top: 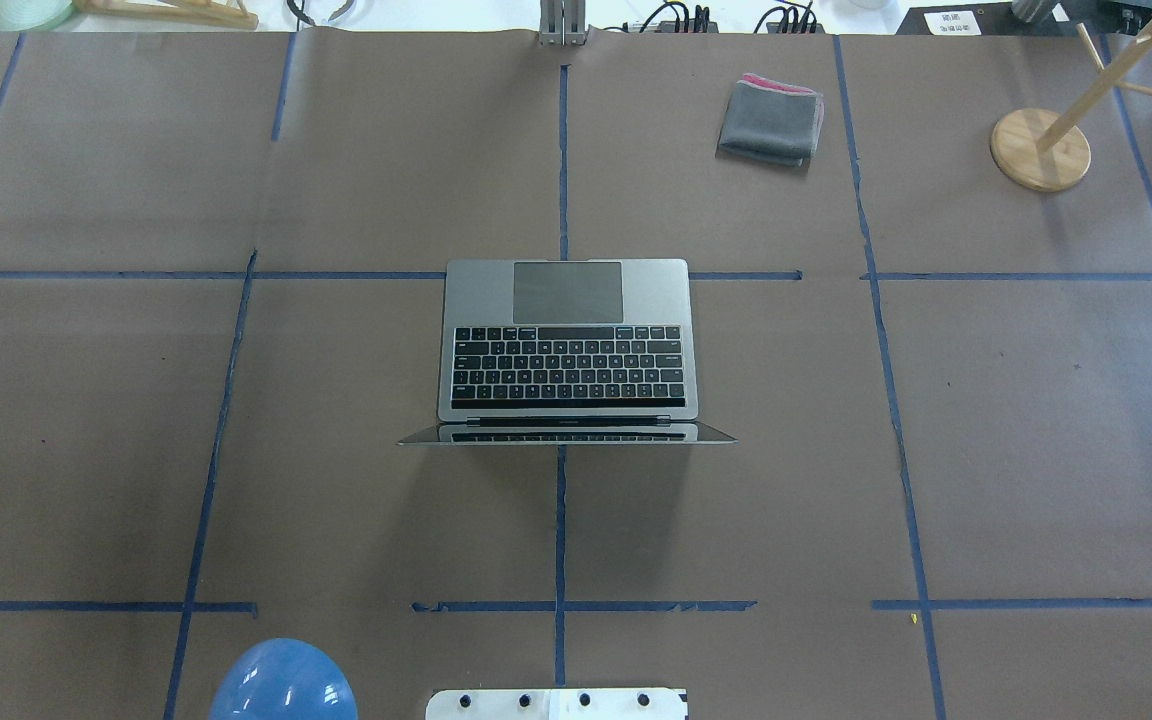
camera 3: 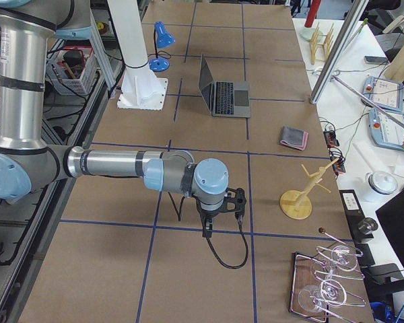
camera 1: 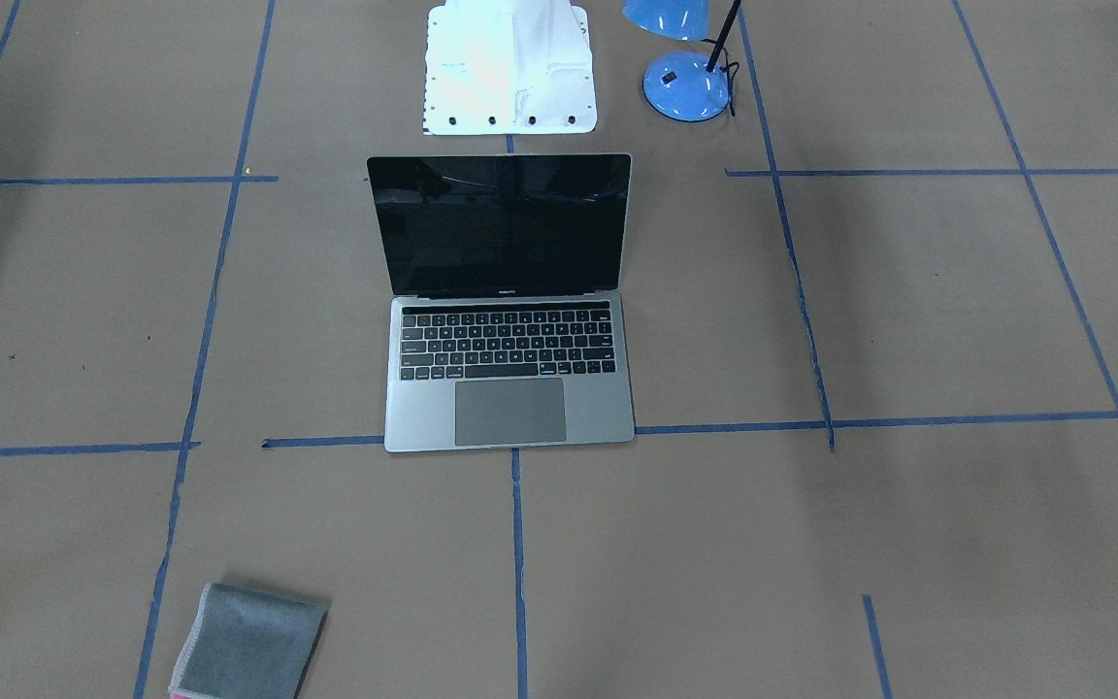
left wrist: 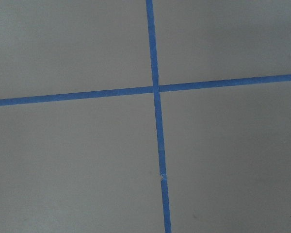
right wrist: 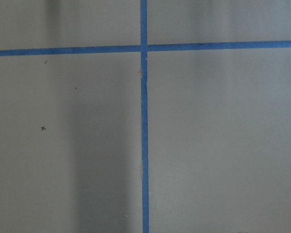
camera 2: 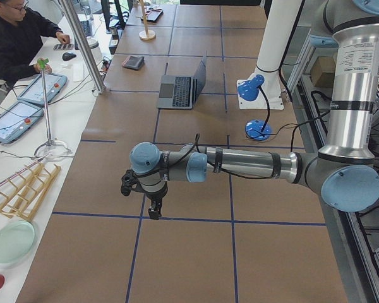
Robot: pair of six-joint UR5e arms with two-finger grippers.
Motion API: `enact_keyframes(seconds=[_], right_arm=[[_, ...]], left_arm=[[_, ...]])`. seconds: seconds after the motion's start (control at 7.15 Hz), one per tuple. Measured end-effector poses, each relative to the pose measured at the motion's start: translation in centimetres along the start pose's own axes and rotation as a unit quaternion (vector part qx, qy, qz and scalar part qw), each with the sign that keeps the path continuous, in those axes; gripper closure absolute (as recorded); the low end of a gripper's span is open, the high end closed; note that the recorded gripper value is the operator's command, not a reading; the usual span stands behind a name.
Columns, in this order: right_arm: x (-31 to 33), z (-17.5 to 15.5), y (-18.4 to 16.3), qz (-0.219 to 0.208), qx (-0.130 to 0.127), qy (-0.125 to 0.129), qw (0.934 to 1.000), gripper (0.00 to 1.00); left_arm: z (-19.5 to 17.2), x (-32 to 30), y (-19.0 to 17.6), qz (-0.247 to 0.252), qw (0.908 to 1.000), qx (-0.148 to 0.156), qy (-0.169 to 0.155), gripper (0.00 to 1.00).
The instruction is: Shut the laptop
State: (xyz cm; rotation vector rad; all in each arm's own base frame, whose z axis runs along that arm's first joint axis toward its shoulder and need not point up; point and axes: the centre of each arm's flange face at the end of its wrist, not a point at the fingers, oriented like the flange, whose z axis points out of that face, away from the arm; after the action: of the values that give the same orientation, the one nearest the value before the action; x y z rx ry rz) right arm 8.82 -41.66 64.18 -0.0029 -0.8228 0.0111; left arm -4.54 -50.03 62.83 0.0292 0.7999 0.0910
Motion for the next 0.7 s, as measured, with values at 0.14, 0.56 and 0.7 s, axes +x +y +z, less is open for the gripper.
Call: enact_keyframes(seconds=[0.14,0.56,0.7], right_arm=[[-0.6,-0.5,-0.3,-0.005,0.006,-0.003,1.0,0.0],[-5.6,-4.9,-1.5,-0.051,0.049,-0.006,0.9975,0.0],[-6.5,-5.4,-1.4,-0.053,0.055,-0.023,0.9968,0.0]], left_arm=[[-0.6,0.7,-0.2,0.003,1.0,0.005,0.001,0.0],[-7.1,7.9,-0.7,-0.02,0.9991,0.03,0.023,0.0],[-9.9,12.4,0.0,-0.055,0.9971,0.039,0.036,0.0]])
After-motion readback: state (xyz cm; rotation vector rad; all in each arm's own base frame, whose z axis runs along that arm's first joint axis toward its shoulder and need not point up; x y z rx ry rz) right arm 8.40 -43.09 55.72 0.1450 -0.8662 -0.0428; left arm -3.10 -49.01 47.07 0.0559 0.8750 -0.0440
